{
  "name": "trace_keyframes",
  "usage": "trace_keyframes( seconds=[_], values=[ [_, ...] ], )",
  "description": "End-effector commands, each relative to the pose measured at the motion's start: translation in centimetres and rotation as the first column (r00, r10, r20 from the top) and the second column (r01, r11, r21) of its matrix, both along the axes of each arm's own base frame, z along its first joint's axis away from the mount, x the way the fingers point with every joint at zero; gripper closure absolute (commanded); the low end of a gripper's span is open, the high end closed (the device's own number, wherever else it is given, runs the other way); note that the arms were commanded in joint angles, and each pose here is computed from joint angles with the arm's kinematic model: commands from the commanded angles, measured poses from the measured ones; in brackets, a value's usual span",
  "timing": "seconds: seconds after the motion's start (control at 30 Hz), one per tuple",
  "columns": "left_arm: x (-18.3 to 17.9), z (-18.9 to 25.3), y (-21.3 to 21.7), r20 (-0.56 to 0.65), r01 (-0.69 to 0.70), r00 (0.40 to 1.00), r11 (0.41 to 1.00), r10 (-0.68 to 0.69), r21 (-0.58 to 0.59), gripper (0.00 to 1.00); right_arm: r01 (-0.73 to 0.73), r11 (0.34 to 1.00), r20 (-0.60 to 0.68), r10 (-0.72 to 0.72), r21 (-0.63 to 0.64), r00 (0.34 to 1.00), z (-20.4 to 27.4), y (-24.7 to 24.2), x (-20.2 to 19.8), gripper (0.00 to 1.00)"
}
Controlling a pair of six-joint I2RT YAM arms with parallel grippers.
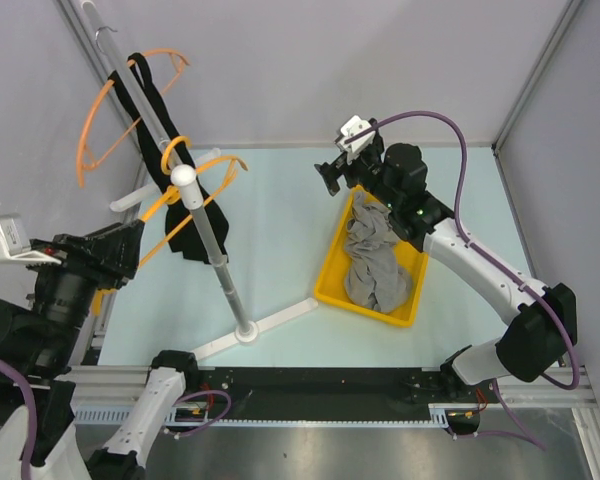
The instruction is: Remove the tank top from the hanger
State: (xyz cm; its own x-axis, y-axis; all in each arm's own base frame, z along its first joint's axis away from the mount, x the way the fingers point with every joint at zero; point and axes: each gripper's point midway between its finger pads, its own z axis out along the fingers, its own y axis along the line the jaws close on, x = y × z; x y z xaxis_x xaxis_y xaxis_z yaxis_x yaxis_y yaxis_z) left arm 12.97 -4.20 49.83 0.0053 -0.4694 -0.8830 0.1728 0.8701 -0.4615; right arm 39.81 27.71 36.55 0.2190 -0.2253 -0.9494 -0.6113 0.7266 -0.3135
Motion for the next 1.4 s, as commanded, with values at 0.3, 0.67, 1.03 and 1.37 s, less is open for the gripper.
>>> trace_keyframes(
  seconds=[0.3,0.67,1.03,1.37],
  values=[
    [-1.9,-2.3,-0.6,-0.02,0.047,0.999,0.999,-0.047,0.004,0.44,0.001,1.0,0.072,-0.003,0.024,0.997,2.4,0.2,-1.0,0.0],
    [-2.7,4.1,2.8,0.043,-0.147,0.988,0.988,0.149,-0.051,0.17,-0.013,1.0,0.069,0.011,0.024,0.998,2.1,0.4,-1.4,0.01],
    [12.5,7.3,6.6,0.113,-0.414,0.903,0.91,0.414,-0.019,0.19,-0.038,0.999,0.07,0.036,0.028,0.997,2.5,0.3,-2.3,0.0],
    [20.7,6.7,10.0,0.05,-0.579,0.815,0.808,0.577,0.106,0.12,-0.051,0.998,0.088,0.048,0.032,0.995,3.3,-0.1,-3.2,0.0]
  ],
)
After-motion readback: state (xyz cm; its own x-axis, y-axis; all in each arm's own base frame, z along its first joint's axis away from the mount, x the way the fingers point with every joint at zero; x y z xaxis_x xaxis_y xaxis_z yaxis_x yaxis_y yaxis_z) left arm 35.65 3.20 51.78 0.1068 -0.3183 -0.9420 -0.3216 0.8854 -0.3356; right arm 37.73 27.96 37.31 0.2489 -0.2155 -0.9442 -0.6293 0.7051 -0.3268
